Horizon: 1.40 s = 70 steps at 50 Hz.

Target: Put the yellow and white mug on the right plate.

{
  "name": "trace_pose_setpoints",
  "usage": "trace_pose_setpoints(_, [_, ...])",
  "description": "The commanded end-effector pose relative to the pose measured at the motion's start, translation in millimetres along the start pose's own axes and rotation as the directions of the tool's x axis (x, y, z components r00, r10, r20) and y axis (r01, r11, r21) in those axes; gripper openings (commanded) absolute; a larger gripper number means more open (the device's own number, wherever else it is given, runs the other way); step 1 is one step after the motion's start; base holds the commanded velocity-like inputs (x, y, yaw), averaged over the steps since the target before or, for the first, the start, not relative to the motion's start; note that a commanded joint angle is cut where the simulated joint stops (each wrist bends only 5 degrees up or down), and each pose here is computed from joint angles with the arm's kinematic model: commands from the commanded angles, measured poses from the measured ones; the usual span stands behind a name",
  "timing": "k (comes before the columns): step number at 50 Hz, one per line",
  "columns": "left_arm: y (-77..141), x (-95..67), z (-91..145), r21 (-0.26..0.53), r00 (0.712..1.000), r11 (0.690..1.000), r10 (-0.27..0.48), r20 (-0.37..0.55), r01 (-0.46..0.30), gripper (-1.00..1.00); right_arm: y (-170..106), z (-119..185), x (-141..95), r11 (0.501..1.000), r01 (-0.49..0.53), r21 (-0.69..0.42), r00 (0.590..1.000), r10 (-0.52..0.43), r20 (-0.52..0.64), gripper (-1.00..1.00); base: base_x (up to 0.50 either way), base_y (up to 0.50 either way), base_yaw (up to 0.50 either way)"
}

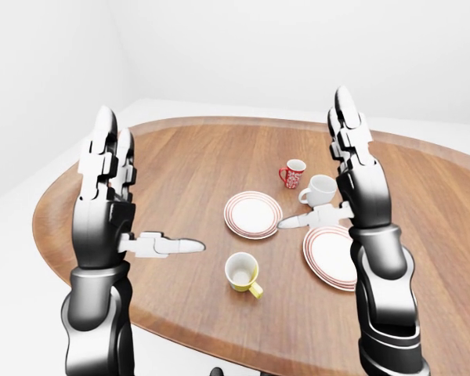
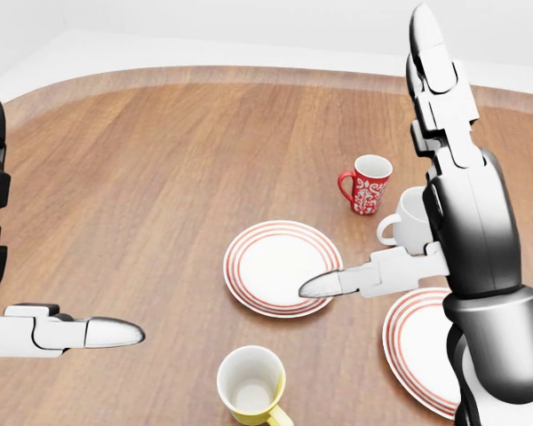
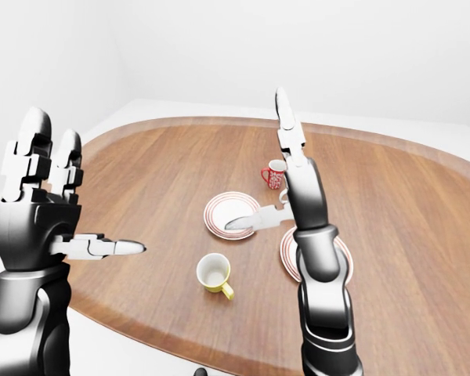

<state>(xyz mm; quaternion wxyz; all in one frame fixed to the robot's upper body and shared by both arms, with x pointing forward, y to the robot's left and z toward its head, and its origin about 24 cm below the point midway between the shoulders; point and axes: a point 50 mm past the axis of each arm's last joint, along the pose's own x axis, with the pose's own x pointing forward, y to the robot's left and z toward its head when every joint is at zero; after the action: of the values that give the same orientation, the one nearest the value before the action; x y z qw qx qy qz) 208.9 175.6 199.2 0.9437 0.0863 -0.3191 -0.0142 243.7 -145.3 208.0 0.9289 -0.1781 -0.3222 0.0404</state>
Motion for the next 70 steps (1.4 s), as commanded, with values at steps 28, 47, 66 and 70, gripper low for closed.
trace_pose_setpoints(28, [7.6, 1.6, -9.1, 0.027, 0.999, 1.000, 0.005, -0.037, -0.004, 1.00, 26.2, 18.2, 26.8, 0.857, -0.295, -0.423, 0.952, 0.303, -0.050, 1.00, 0.00, 0.00, 0.00])
trace_pose_setpoints(47, [11.2, 17.6, 2.4, 0.061, 0.999, 0.998, -0.026, 0.043, 0.023, 1.00, 38.1, 13.0, 33.7, 0.786, -0.379, -0.488, 0.923, 0.361, -0.135, 1.00, 0.00, 0.00, 0.00])
trace_pose_setpoints(66, [26.4, 13.9, 2.2, 0.088, 0.999, 0.996, -0.031, 0.030, 0.028, 1.00, 59.4, 9.6, 46.0, 0.741, -0.436, -0.510, 0.898, 0.399, -0.188, 1.00, 0.00, 0.00, 0.00])
trace_pose_setpoints(70, [32.7, 10.7, -5.9, 0.098, 1.000, 0.995, -0.022, -0.015, 0.023, 1.00, 64.0, 3.1, 46.6, 0.749, -0.445, -0.491, 0.894, 0.398, -0.203, 1.00, 0.00, 0.00, 0.00])
